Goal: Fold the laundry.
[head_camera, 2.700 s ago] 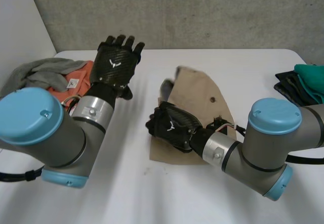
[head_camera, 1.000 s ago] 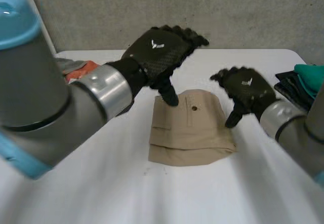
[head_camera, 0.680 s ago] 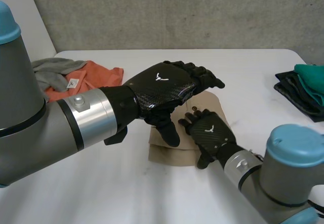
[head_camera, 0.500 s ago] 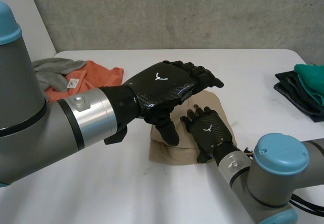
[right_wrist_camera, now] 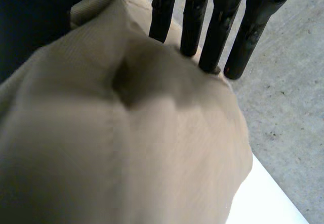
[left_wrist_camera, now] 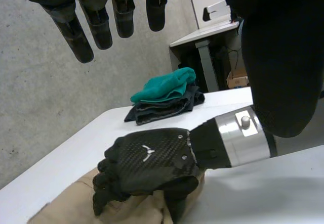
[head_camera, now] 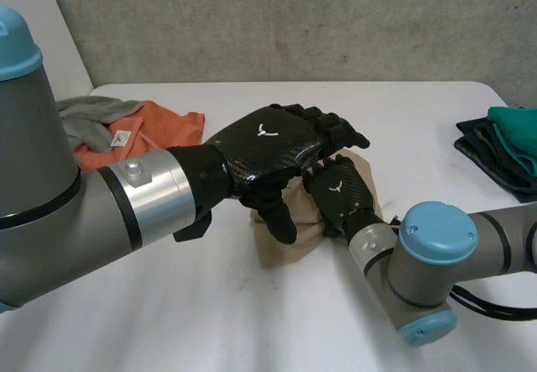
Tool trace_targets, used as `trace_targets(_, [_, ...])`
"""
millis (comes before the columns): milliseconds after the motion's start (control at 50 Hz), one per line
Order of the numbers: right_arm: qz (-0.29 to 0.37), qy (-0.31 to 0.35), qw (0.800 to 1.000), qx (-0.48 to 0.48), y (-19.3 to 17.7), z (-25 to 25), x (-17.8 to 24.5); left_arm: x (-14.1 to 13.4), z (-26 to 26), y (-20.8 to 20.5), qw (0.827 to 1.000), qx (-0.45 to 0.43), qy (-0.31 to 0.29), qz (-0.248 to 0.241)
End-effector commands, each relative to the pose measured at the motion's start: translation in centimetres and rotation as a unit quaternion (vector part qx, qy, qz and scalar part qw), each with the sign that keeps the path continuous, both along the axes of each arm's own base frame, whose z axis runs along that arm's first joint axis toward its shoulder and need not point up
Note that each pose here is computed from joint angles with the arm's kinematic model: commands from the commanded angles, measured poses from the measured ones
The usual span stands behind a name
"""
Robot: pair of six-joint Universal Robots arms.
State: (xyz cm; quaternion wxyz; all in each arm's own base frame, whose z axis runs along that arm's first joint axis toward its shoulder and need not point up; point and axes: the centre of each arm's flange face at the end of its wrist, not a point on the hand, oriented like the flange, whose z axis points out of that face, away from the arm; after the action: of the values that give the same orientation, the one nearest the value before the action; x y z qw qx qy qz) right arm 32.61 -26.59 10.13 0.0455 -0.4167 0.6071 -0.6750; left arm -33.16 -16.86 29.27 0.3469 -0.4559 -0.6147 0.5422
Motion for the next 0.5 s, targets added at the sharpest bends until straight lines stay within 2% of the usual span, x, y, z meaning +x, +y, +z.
trace_targets(20, [0.001,-0.004,1.000,-0.006,-1.0,-0.2,0.6,0.0,-0.4,0.1,1.000,0.005,-0.003,-0.001])
trace_targets(260, [-0.011,-0.024,0.999,-0.037,-2.9,2.3,0.4,0.1,-0.4,0.0,1.000,0.005,-0.003,0.000])
trace_targets(360, [-0.044,-0.038,0.996,-0.071,-6.8,4.6,-2.2,0.1,-0.4,0.0,1.000,0.005,-0.003,0.002])
trace_targets(500, [-0.015,-0.058,0.990,-0.127,-10.8,8.3,-4.4,0.7,0.0,-0.8,1.000,0.000,0.000,0.015])
